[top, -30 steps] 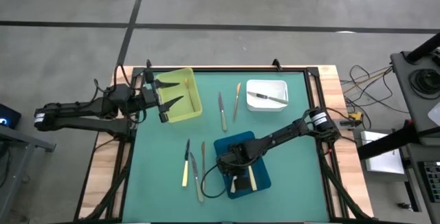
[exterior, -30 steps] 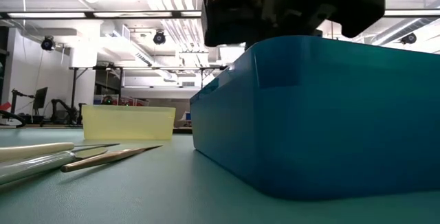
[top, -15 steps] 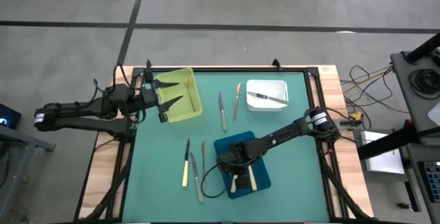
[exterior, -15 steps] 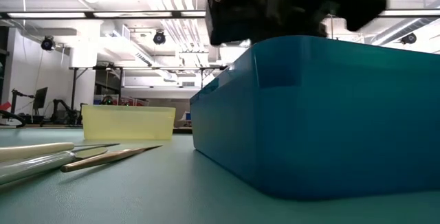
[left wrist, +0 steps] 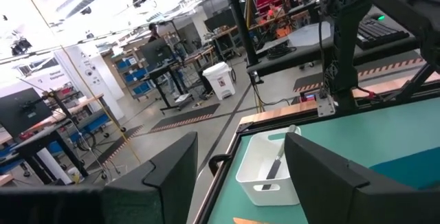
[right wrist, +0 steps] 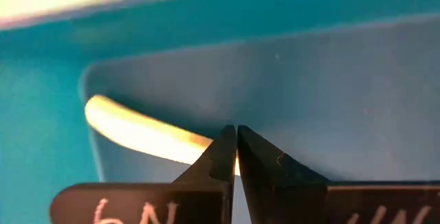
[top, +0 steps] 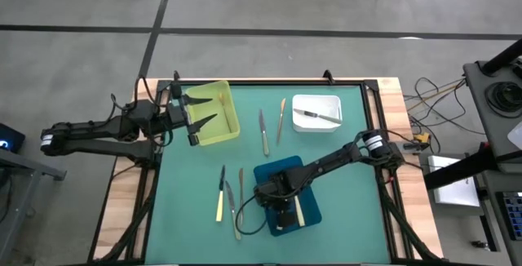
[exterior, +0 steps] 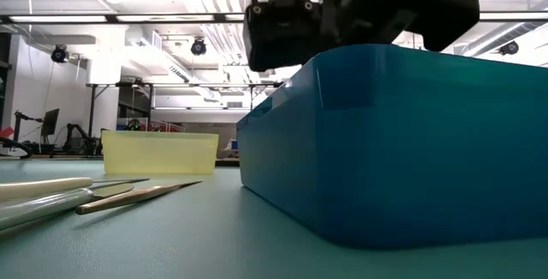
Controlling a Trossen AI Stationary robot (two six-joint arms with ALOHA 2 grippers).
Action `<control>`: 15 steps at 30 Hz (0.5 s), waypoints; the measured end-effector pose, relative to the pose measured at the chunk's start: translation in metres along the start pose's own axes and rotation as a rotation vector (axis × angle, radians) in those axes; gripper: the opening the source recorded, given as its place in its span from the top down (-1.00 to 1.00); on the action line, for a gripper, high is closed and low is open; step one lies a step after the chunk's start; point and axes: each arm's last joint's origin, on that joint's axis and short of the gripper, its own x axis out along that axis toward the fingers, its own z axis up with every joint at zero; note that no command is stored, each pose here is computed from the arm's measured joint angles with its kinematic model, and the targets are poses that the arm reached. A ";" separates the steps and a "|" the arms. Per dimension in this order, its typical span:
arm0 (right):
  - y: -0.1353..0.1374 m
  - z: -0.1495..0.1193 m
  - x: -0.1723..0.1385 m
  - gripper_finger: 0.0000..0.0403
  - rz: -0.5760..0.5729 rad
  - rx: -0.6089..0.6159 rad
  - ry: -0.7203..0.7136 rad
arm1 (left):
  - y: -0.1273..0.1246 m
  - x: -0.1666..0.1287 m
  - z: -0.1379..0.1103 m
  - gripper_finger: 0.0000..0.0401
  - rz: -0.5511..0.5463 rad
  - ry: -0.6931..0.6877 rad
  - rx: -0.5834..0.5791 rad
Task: Sort silverware by color (type)
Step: Adjust the yellow knife in the blue bin
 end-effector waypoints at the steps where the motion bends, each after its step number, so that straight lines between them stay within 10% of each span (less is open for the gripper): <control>1: 0.000 -0.001 -0.001 0.96 -0.006 0.005 0.008 | 0.000 0.000 0.000 0.00 -0.001 0.001 0.000; 15: 0.000 -0.004 -0.007 0.96 -0.019 0.031 0.037 | 0.001 -0.002 0.000 0.00 0.000 -0.001 0.000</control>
